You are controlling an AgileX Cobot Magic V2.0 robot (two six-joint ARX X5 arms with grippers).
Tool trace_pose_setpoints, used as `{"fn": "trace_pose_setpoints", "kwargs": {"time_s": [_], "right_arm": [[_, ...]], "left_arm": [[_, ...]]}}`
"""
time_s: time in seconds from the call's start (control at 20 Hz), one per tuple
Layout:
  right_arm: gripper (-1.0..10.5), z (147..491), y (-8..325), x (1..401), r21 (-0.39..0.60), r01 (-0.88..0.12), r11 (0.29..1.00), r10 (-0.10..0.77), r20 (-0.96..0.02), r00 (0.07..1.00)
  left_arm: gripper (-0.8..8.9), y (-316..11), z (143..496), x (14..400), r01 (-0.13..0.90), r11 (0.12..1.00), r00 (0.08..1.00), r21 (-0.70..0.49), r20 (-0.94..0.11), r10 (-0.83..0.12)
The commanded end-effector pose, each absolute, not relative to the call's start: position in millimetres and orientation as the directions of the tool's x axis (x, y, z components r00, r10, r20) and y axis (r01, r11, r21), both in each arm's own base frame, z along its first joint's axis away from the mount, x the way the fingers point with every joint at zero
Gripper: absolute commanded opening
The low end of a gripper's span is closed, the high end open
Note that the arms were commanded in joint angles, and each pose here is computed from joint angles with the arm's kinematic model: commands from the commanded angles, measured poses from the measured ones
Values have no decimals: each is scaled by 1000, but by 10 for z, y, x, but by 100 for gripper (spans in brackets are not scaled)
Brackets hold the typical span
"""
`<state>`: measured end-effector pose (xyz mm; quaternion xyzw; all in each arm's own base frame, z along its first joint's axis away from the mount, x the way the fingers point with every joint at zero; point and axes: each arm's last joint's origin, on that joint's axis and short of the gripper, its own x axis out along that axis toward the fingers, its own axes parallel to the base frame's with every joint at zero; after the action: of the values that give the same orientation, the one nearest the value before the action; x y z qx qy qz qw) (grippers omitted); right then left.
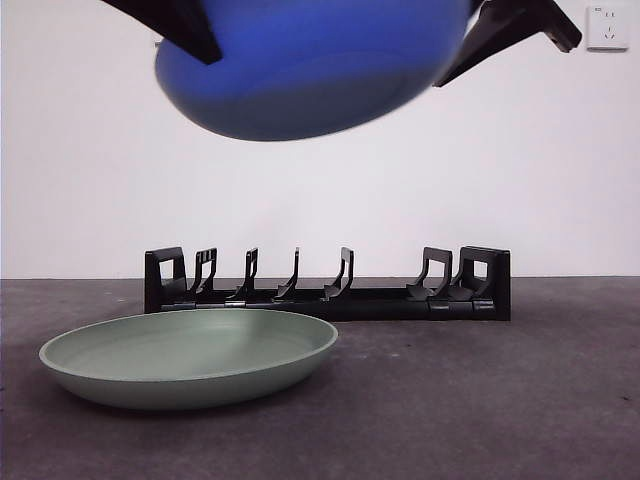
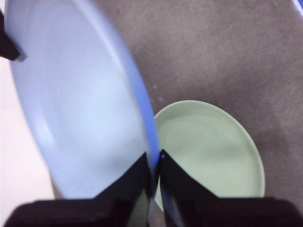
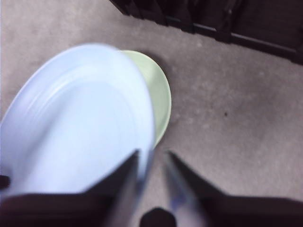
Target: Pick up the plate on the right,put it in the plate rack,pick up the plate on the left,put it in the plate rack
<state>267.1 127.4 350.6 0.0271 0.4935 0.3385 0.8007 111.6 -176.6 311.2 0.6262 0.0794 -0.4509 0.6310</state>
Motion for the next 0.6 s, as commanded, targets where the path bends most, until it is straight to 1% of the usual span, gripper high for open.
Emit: {"fn": "trace_pose_setpoints", "kwargs": {"time_s": [0.05,0.1,0.2,0.3,0.35,0.45,0.5,0.6], "right_arm": [[357,3499,1286,2699,373,-517,770,569,-768,294],[356,3514,1291,2715,372,-519,769,576,-756,311],[356,3615,1298,2747,370,-527,765,596,-716,363],[356,3866,1259,2757,349,-541,765,616,-641,457],[356,4027,1244,2733,322,-550,770,617,-596,514],[355,4377,1180,2625,260,-551,793,599,-497,628],[353,4522,1143,2555,235,-545,805,586,-457,669],[351,4776,1061,2375,207,-547,811,582,-383,718]], "left_arm": [[-8,-1769,3131,1122,709,-77,588,700,-649,-484],[-8,-1772,3130,1118,728,-58,572,683,-652,-497],[-8,-1779,3130,1115,778,13,539,628,-657,-527],[-8,-1785,3148,1140,812,98,522,575,-642,-562],[-8,-1787,3167,1168,819,145,525,555,-623,-580],[-8,-1785,3227,1254,833,248,524,494,-565,-637],[-8,-1778,3265,1307,842,298,520,451,-526,-673],[-8,-1717,3379,1481,836,432,544,338,-407,-734]]}}
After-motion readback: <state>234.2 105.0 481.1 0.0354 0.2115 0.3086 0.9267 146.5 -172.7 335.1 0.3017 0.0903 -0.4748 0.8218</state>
